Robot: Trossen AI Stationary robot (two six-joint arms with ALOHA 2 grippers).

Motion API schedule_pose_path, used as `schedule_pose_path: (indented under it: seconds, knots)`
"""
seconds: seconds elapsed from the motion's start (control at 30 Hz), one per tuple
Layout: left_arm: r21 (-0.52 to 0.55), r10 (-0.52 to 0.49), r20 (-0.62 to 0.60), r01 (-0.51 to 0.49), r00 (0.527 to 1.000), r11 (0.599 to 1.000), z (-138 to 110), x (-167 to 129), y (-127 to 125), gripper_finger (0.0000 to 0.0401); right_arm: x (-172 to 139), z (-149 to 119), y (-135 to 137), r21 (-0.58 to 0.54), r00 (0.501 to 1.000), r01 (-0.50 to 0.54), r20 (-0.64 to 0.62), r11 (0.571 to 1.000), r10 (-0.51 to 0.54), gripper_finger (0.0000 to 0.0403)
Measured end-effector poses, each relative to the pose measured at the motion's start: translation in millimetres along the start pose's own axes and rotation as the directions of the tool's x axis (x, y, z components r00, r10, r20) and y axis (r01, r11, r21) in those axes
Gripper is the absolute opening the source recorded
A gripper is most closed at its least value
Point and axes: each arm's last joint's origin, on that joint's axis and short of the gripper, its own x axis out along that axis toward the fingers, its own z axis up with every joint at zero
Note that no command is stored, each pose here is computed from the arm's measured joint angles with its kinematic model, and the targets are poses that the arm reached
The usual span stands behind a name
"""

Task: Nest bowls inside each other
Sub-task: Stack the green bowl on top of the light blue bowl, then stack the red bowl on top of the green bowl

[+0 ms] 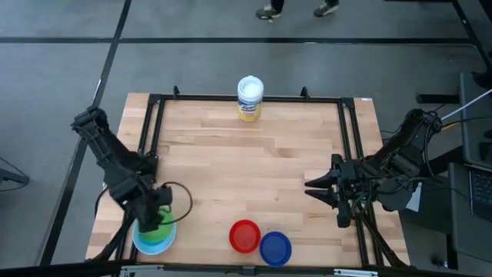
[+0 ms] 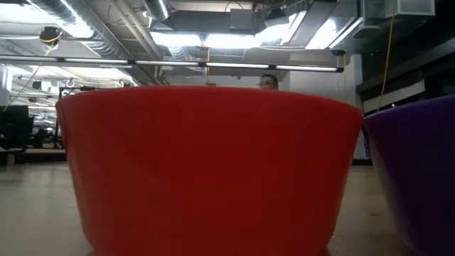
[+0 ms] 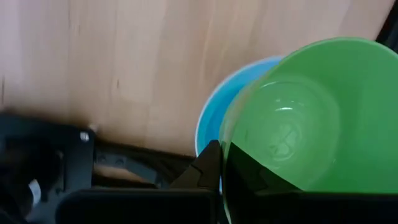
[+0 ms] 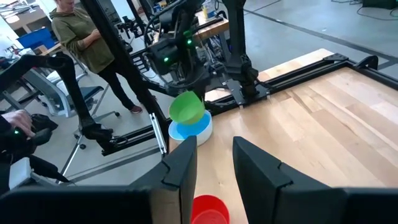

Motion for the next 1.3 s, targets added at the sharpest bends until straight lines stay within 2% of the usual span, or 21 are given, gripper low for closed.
schedule_pose_path:
  seconds: [0.1,0.37,0.53,0.7,0.87,1.0,1.07,1.17,1.23,1.3]
  knots:
    - [-0.034,0.045,-0.006,-0.046,0.999,0.998,-11,12,-1,0.0003,-1,-1,1,-0.008,1.0,0.012,0.011,1.0,-0.012,0.0105]
    - [-0.101,-0.007,0.001,0.007,1.0,0.995,-27,53,-6,0.0002,-3,-2,3,0.007,1.0,0.016,0.018,1.0,-0.016,0.0105]
    - [-0.11,0.033,-0.044,-0.038,0.998,0.993,-37,73,-6,0.0006,-4,-2,5,0.024,1.0,-0.003,0.019,1.0,0.003,0.0105]
    - [-0.116,-0.038,0.026,0.041,0.999,0.992,-35,75,-14,0.005,-4,-1,5,0.033,1.0,-0.012,0.022,0.999,0.012,0.0105]
    - [-0.207,-0.017,0.123,0.043,0.992,0.977,-33,71,-10,0.011,-4,-1,6,0.038,1.0,-0.026,0.017,0.999,0.025,0.0105]
    - [-0.22,-0.03,0.165,0.067,0.986,0.973,-32,66,-10,0.0141,-4,-1,6,0.039,0.999,-0.03,0.015,0.999,0.029,0.0105]
    - [-0.175,-0.083,0.304,0.141,0.949,0.974,-25,52,-19,0.0145,-4,-1,6,0.04,0.999,-0.036,0.012,0.999,0.036,0.0105]
    - [-0.092,-0.117,0.514,0.189,0.85,0.978,-2,26,-30,0.0136,-4,-1,6,0.028,0.999,-0.037,0.011,0.999,0.037,0.0105]
    - [-0.01,-0.152,0.576,0.193,0.803,0.981,21,15,-37,0.0127,-4,-1,6,0.016,0.999,-0.029,0.017,0.999,0.029,0.0105]
    - [0.058,-0.188,0.572,0.189,0.799,0.98,46,11,-39,0.0118,-4,-1,6,0.002,1.0,-0.023,0.022,1.0,0.023,0.0105]
